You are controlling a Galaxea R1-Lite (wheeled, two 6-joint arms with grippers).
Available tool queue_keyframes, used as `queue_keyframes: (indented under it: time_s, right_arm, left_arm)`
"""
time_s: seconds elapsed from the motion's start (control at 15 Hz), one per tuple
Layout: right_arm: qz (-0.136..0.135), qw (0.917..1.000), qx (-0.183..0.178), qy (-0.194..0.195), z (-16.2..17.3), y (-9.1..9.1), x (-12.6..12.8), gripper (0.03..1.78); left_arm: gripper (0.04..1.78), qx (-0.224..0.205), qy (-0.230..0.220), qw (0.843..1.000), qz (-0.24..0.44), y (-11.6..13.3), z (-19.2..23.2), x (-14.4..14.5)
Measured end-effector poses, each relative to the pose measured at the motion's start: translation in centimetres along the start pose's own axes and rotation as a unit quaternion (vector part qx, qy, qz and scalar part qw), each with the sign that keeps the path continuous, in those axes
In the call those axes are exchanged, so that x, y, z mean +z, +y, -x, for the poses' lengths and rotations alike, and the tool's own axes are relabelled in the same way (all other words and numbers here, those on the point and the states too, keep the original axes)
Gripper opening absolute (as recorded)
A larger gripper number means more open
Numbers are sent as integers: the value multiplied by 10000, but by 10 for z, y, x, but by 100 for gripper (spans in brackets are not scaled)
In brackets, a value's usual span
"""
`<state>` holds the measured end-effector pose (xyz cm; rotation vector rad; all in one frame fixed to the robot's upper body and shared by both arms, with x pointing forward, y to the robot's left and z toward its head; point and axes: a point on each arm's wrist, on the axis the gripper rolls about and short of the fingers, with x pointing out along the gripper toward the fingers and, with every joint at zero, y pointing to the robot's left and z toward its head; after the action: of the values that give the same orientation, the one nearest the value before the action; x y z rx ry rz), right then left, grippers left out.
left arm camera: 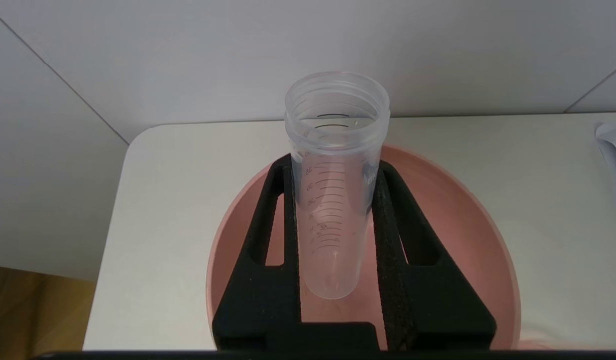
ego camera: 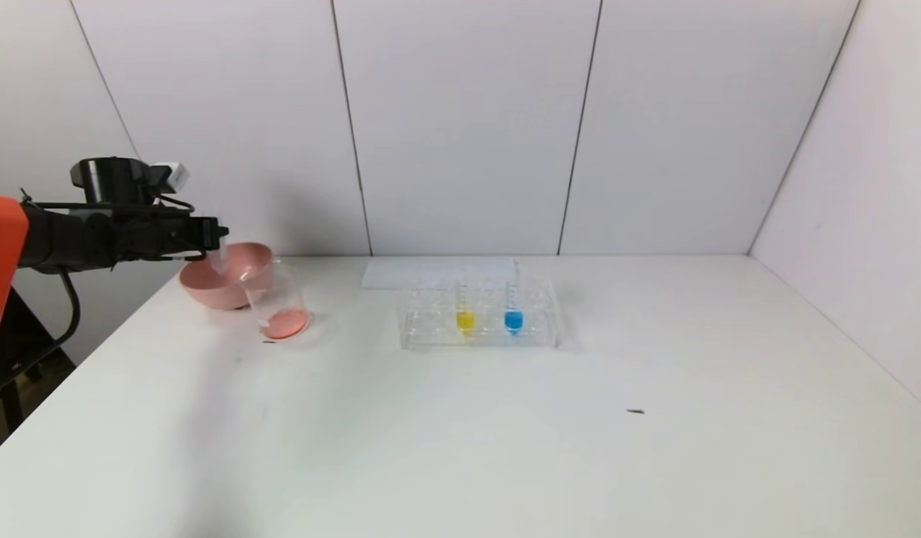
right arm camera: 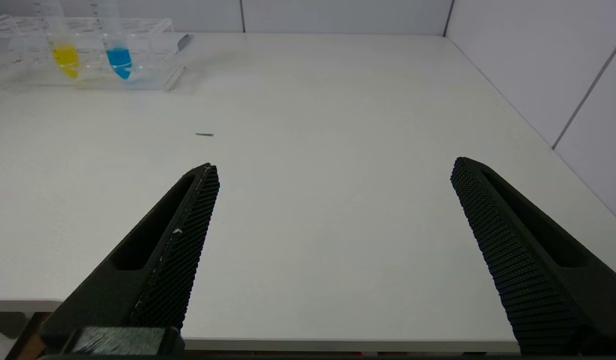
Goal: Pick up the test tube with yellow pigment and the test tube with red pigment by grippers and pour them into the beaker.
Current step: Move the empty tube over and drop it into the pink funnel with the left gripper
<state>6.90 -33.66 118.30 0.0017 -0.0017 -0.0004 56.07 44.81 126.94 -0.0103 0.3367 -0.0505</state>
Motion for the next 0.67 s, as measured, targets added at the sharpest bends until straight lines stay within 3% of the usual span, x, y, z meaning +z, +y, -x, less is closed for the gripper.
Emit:
queue_keyframes:
  time_s: [0.67]
  right_arm:
    - [0,10000,2,0,0,0,0,170]
  left_arm:
    - [45,48,149,9999,68,15,-14,-23]
